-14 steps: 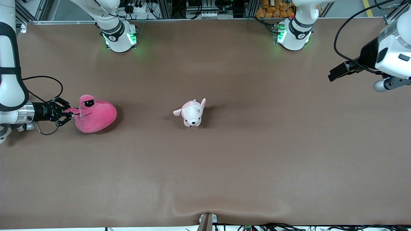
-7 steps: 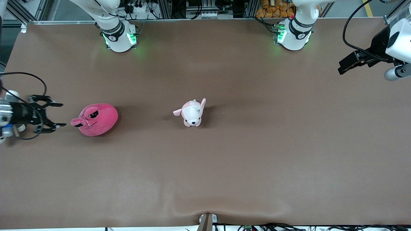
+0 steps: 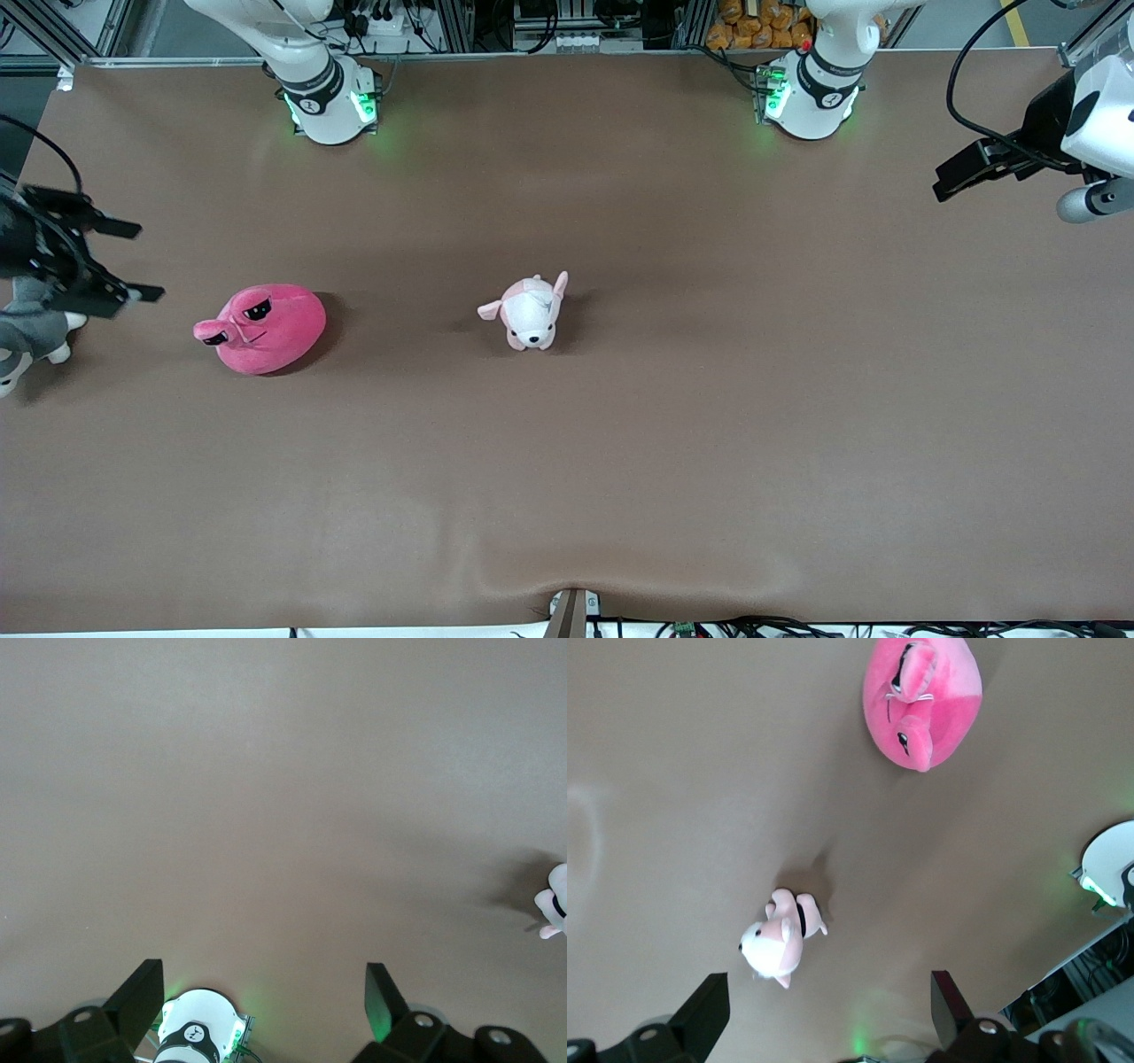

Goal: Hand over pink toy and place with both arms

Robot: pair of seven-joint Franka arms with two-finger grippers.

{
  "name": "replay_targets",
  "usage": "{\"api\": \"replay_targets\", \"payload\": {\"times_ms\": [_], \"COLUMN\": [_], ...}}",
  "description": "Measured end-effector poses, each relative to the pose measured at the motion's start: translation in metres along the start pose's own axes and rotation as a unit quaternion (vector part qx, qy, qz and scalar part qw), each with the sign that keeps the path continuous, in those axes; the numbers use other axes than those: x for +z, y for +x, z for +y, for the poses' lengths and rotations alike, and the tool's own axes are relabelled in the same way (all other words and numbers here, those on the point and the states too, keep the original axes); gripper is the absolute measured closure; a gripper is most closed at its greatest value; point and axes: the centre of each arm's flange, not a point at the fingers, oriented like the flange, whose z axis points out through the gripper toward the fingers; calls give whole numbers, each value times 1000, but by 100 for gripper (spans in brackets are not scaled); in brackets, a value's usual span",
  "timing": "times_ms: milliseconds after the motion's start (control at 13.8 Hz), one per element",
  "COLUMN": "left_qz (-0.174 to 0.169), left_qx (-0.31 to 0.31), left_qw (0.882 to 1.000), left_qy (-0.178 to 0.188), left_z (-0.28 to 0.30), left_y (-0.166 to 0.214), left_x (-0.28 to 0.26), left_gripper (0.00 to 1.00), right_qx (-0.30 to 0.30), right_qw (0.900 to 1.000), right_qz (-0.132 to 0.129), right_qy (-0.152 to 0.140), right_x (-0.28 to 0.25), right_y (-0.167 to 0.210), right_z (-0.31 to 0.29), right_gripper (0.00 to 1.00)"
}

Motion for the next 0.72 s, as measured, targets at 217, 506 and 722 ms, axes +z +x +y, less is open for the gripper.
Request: {"api": "replay_targets", "payload": {"times_ms": [217,506,722], "left_qz": [0,3,13], "left_qx": [2,24,41], "left_qw": [1000,1000,999], "left_qy": [2,9,0], "left_z": [2,2,-27], "left_y": [-5,-26,-40], "left_x": [-1,6,10], "left_gripper": [0,0,0], "right_qx": [-174,-383,-458], "right_qw": [983,903,861], "right_qz": [52,127,136], "right_qy": [-32,-150,-175], "right_x": [-27,-41,-41], "right_y": [-52,-86,-83], "right_z": [12,26,27], "right_gripper": [0,0,0]}}
